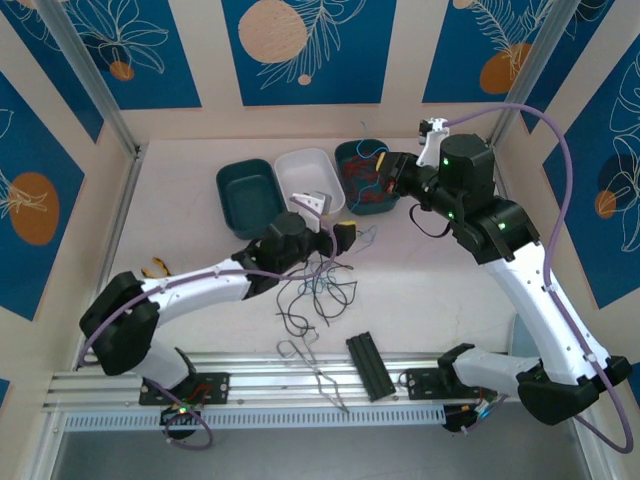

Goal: Untangle the cables

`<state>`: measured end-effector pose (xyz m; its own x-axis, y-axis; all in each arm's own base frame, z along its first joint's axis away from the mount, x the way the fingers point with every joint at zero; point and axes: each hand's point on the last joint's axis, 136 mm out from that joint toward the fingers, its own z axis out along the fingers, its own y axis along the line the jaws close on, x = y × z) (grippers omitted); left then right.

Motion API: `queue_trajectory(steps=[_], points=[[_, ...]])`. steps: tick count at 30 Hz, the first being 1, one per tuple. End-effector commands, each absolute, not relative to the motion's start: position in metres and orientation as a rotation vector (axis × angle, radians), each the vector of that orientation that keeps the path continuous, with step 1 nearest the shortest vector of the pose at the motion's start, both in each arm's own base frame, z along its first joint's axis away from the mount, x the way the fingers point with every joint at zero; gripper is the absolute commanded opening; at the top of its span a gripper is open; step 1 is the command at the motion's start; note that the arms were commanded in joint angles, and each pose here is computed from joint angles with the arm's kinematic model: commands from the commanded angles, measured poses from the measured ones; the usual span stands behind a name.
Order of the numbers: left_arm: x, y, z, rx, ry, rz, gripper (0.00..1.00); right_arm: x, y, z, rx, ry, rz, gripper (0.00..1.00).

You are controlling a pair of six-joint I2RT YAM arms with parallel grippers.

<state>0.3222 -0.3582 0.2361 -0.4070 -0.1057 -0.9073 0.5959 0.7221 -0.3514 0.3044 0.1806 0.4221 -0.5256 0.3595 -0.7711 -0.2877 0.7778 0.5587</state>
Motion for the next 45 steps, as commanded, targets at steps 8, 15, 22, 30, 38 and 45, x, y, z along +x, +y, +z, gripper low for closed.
queue_trajectory(steps=[8, 15, 22, 30, 38, 45], points=[[0.352, -0.385, 0.294, 0.515, 1.685, -0.954, 0.99, 0.301, 0.190, 0.437, 0.009, 1.943, 0.856, 0.00], [0.368, -0.379, 0.292, 0.546, 1.743, -0.860, 0.81, 0.300, 0.201, 0.438, -0.040, 1.954, 0.901, 0.00], [0.361, -0.369, 0.314, 0.512, 1.691, -0.885, 0.00, 0.305, 0.192, 0.412, -0.015, 2.039, 0.827, 0.25], [0.352, -0.352, 0.342, 0.384, 1.670, -0.966, 0.00, 0.307, 0.161, 0.328, 0.177, 2.294, 0.755, 0.61], [0.361, -0.332, 0.343, 0.279, 1.675, -0.871, 0.00, 0.281, 0.167, 0.285, 0.232, 2.342, 0.877, 0.64], [0.373, -0.317, 0.334, 0.202, 1.687, -0.765, 0.00, 0.268, 0.195, 0.272, 0.224, 2.402, 0.850, 0.63]])
